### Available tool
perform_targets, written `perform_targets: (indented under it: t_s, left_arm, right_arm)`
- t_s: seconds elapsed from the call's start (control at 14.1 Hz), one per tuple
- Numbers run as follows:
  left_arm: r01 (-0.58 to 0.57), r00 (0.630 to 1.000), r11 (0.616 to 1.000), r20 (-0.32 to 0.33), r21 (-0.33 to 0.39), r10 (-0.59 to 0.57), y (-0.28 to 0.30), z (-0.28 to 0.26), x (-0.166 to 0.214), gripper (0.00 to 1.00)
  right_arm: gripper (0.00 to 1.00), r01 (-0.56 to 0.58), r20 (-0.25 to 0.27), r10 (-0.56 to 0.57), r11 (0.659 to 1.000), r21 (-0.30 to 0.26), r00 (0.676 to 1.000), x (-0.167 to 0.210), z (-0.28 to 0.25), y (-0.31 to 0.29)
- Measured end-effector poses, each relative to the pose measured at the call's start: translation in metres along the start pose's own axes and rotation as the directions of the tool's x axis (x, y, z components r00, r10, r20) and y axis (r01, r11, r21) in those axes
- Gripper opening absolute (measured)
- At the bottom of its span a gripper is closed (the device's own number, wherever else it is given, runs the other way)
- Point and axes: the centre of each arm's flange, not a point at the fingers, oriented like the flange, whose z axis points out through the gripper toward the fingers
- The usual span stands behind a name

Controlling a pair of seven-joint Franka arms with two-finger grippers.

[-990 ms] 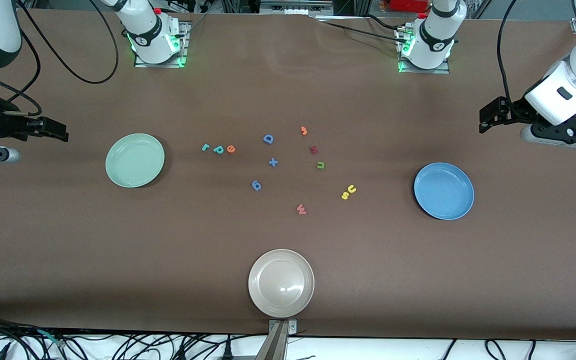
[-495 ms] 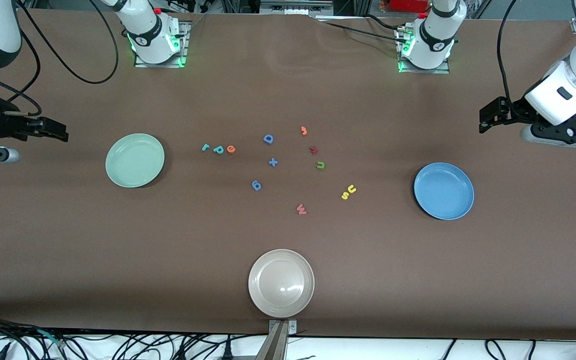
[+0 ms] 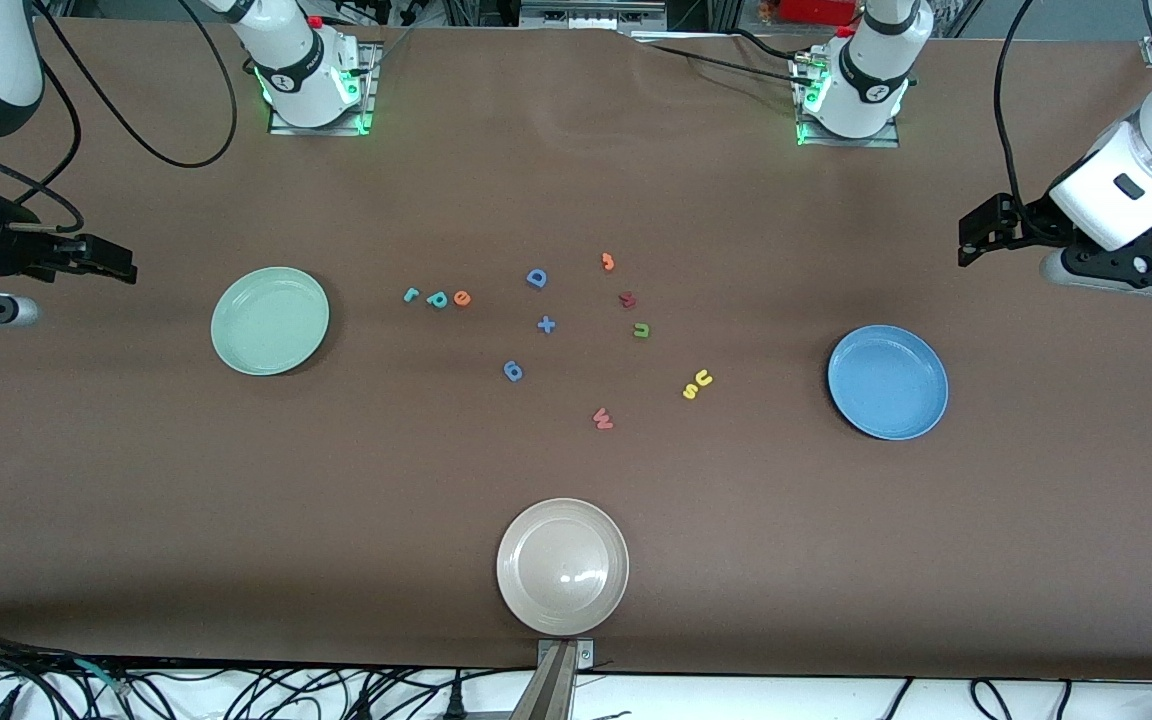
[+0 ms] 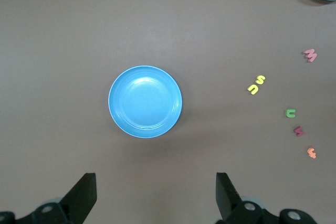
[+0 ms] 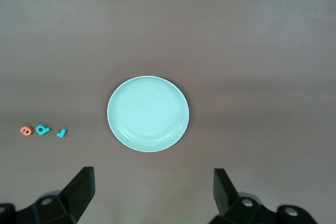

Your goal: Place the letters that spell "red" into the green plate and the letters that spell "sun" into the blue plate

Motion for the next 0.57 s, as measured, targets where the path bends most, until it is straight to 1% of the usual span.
perform_targets:
  t_s: [0.57]
  left_arm:
    - [0.0, 1.0, 1.0, 0.0, 0.0, 0.0, 0.0, 0.0, 0.0, 1.0]
  right_arm:
    - [1.0, 0.004, 0.002, -0.004, 1.0, 0.002, 1.0, 0.0002, 0.0006, -0.0028]
